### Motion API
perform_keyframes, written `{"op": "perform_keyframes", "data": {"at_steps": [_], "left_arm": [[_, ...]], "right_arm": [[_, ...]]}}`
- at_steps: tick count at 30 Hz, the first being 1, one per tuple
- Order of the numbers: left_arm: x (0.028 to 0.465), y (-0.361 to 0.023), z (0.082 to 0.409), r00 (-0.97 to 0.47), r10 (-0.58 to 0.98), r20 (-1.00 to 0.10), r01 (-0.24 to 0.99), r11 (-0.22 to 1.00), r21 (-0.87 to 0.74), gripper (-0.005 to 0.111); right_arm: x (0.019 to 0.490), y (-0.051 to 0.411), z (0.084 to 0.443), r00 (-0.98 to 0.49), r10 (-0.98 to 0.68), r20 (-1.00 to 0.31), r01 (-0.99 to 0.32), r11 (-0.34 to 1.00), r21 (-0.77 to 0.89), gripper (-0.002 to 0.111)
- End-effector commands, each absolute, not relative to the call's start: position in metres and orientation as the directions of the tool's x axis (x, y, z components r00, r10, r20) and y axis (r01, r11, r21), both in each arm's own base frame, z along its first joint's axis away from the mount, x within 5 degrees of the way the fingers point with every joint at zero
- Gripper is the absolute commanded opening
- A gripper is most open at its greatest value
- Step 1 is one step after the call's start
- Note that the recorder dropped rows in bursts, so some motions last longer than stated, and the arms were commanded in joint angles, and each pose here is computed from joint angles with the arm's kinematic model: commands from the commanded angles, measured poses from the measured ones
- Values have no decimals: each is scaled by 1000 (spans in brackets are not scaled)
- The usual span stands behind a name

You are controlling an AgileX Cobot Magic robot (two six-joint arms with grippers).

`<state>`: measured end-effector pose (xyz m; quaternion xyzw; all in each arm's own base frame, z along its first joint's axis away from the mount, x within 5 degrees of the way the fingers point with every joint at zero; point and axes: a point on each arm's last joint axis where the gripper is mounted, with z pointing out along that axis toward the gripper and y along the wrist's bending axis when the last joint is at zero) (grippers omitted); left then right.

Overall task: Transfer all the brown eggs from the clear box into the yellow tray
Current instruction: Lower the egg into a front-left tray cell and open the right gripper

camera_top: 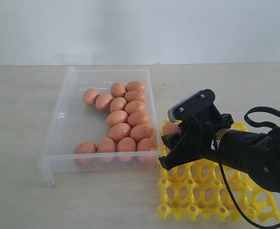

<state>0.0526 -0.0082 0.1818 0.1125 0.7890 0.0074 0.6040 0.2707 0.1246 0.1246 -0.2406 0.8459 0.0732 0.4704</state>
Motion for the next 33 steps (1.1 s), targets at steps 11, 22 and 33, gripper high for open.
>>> {"op": "perform_keyframes", "data": {"at_steps": [11,22,33], "left_arm": [[53,-8,181,-244,175,-954,161,977,138,4],[53,-8,181,-244,175,-954,161,977,138,4],[53,-8,181,-244,175,-954,161,977,138,4]], "right_arm": [[273,125,126,-459,-291,-840,-455,889,-60,41],[274,126,127,-470,-224,-854,-424,906,-4,11],[274,126,160,-354,-171,-919,-423,906,-5,11]]}}
